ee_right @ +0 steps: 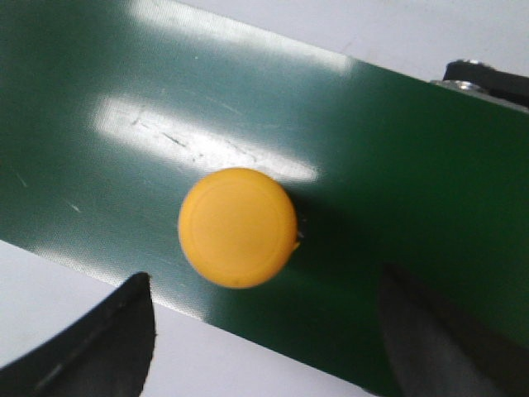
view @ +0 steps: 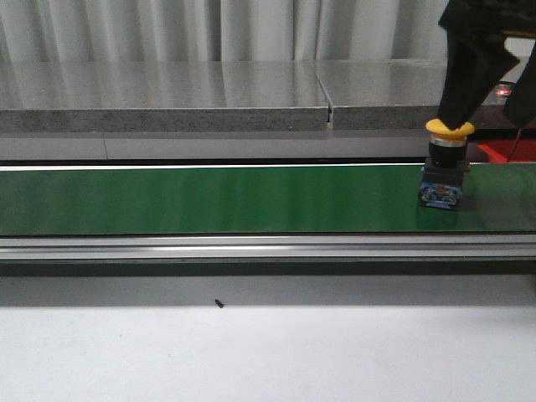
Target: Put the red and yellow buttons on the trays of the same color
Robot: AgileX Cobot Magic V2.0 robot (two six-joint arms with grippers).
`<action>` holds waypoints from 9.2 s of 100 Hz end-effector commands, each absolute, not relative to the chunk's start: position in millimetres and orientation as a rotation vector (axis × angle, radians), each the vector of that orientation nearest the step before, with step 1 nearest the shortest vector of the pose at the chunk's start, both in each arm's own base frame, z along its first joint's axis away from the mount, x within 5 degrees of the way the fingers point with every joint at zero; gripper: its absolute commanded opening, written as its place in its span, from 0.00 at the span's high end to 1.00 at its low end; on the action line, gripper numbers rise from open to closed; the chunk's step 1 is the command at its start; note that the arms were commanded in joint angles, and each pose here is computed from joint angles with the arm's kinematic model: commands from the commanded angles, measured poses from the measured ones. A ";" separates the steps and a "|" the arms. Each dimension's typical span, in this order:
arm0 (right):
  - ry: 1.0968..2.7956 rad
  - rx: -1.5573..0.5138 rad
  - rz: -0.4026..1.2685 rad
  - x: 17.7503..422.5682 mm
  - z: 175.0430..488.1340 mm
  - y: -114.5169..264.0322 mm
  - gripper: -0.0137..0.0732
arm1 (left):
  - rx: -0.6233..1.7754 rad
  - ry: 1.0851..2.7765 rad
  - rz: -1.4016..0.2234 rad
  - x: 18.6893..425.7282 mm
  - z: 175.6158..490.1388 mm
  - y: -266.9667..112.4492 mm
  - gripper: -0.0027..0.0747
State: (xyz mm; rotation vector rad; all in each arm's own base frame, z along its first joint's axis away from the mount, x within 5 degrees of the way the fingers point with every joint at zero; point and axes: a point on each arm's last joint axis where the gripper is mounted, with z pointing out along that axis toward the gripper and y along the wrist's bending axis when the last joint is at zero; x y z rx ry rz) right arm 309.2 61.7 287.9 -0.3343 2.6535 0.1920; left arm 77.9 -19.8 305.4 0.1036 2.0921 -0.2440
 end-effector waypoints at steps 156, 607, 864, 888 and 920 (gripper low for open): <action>2.455 0.171 -0.008 262.8 340.5 -26.9 0.65 | 0.092 2.004 -0.265 81.1 318.8 -20.8 0.99; 2.074 0.157 0.056 136.6 321.4 -7.1 0.92 | 0.092 2.004 -0.265 81.1 318.8 -20.8 0.99; 2.046 0.159 0.072 107.1 307.7 -3.8 0.92 | -0.728 2.466 -0.022 347.2 310.3 148.6 0.38; 2.046 0.159 0.072 107.1 307.7 -3.8 0.92 | -0.787 2.537 -0.143 378.2 284.7 155.9 0.38; 2.046 0.159 0.072 107.1 307.7 -3.8 0.92 | -0.861 2.562 -0.238 406.7 258.0 163.9 0.38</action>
